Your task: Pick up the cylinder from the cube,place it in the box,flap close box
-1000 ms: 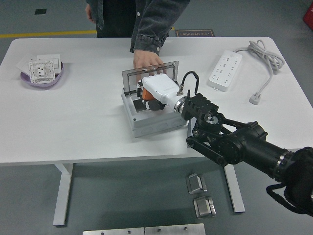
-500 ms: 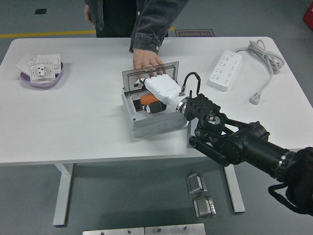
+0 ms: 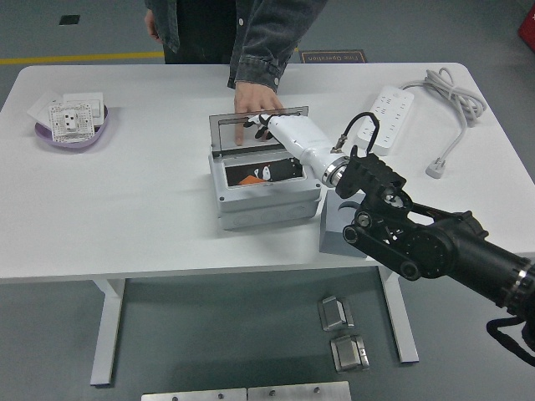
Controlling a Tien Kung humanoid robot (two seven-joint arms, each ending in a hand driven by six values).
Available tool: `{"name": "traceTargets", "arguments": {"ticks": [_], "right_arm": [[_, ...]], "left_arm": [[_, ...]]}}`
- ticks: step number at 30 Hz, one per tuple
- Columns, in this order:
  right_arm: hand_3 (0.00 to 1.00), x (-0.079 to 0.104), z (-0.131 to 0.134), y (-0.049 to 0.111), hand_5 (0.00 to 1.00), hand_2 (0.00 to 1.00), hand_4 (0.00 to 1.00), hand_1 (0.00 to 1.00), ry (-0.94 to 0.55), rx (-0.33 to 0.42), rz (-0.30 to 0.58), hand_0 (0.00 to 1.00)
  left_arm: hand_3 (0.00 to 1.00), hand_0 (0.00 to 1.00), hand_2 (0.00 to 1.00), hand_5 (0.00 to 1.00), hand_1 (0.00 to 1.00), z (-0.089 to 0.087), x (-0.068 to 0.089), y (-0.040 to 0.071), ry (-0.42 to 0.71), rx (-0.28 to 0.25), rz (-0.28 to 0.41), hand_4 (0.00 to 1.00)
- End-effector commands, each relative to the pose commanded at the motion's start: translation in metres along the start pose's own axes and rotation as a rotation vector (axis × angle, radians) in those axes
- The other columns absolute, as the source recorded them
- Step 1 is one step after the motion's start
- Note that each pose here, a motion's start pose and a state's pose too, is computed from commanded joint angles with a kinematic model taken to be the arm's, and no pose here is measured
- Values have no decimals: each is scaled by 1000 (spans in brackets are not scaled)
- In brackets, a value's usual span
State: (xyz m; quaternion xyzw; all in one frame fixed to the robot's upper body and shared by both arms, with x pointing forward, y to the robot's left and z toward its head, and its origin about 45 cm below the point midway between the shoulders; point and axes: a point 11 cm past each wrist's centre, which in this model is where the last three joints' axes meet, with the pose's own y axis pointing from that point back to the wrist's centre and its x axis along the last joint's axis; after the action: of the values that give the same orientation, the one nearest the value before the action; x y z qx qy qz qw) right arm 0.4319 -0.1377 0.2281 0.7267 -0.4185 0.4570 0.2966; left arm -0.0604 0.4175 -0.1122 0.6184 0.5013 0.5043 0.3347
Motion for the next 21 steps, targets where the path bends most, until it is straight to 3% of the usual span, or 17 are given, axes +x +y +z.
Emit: {"name": "traceTargets", "arguments": {"ticks": [2, 7, 8, 10, 15, 21], "right_arm": [[792, 15, -5, 1, 290, 665, 868, 594, -21, 10, 22, 659], [792, 52, -27, -4, 290, 665, 868, 594, -48, 66, 87, 659], [774, 58, -28, -7, 279, 663, 816, 579, -50, 68, 101, 646], [774, 67, -27, -12, 279, 663, 816, 579, -59, 65, 120, 646], [768, 76, -22, -25, 277, 661, 814, 569, -92, 53, 143, 637], [754, 61, -8, -39, 287, 661, 826, 563, -140, 9, 124, 629]], "left_arm": [[873, 743, 759, 153, 764, 0, 0, 0, 1, 1, 0, 544], [873, 743, 759, 153, 764, 1, 1, 0, 2, -1, 1, 544], [873, 742, 759, 153, 765, 2, 1, 1, 2, -1, 1, 543], [873, 742, 759, 153, 765, 3, 1, 1, 2, -2, 2, 543], [873, 742, 758, 153, 764, 5, 3, 1, -3, -4, 5, 542], [874, 742, 758, 154, 764, 12, 5, 3, -12, -20, 8, 542]]}}
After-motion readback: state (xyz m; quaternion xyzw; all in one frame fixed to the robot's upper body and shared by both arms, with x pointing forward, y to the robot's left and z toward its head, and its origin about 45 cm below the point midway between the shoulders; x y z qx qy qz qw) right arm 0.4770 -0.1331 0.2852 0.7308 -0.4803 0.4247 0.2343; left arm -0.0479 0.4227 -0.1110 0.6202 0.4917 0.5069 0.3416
